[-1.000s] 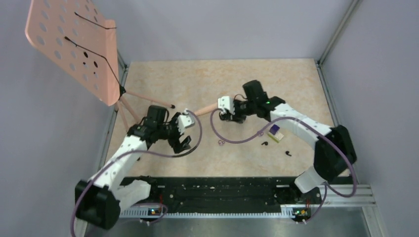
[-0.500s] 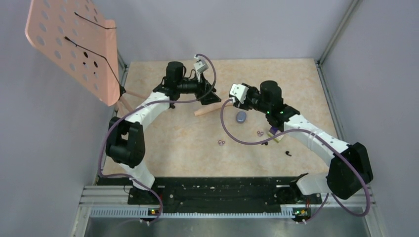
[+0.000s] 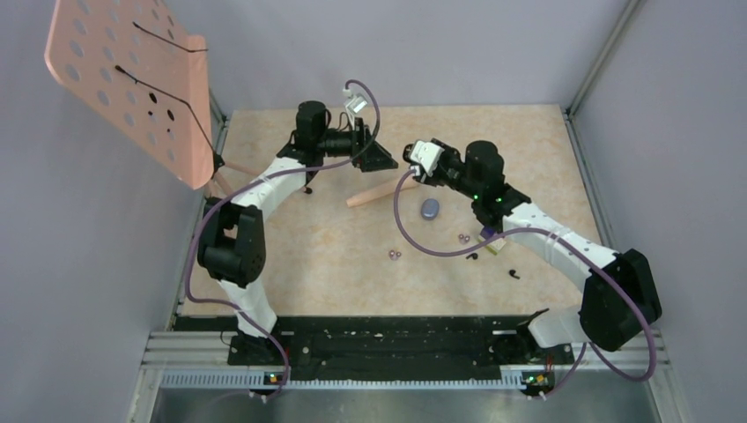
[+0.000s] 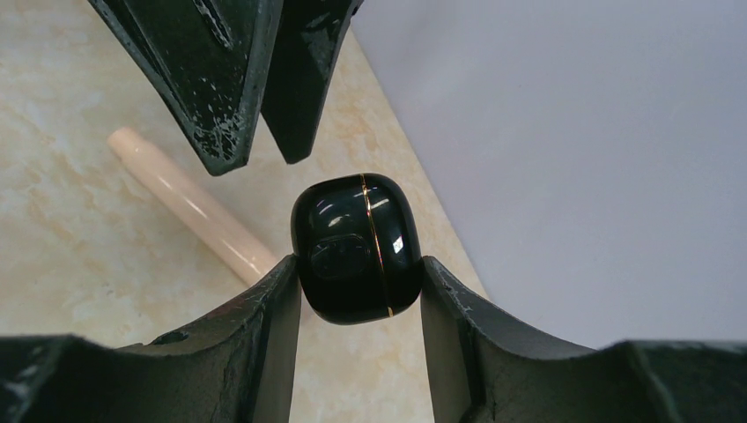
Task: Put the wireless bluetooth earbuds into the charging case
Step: Pick up the charging case at the center of the board.
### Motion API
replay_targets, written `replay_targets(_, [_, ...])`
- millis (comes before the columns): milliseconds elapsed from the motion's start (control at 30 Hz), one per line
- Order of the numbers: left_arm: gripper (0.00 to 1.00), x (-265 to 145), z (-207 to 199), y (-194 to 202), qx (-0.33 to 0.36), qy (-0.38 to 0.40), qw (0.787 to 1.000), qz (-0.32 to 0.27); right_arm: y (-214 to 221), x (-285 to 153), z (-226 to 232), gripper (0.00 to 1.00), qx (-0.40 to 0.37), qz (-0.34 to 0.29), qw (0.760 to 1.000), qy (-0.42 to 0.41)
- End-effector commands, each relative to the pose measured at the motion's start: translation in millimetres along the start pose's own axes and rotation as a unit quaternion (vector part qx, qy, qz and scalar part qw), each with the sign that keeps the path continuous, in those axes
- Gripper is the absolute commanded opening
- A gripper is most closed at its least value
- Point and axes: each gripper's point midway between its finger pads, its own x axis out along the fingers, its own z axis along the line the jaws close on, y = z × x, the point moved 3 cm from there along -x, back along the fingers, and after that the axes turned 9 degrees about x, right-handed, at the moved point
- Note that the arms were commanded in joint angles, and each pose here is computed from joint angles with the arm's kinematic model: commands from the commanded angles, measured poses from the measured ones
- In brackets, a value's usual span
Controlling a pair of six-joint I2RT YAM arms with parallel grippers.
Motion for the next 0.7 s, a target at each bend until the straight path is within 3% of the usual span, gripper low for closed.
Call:
replay_targets(0, [0.81, 0.4, -9.1, -33.9, 0.021, 0.02, 0.999, -0.034, -40.3, 4.3, -11.9, 0.24, -0.021, -0.072, 0.997, 0.028])
replay_targets(233, [0.72, 3.9, -7.1, -41.5, 0.018, 0.018, 0.998, -0.051, -51.1, 10.3, -4.6, 0.24, -0.03, -0.09, 0.995, 0.043])
replay_targets(467, [0.49, 9.2, -8.6, -43.2, 0.019, 0.033, 0.998, -0.05, -51.8, 12.2, -5.5, 0.25, -0.03, -0.094, 0.993, 0.063])
replay_targets(667, [0.48, 11.7, -10.6, -44.9, 0.025, 0.038, 0.998, -0.052, -51.4, 14.7, -4.9, 0.25, -0.035, -0.097, 0.992, 0.07])
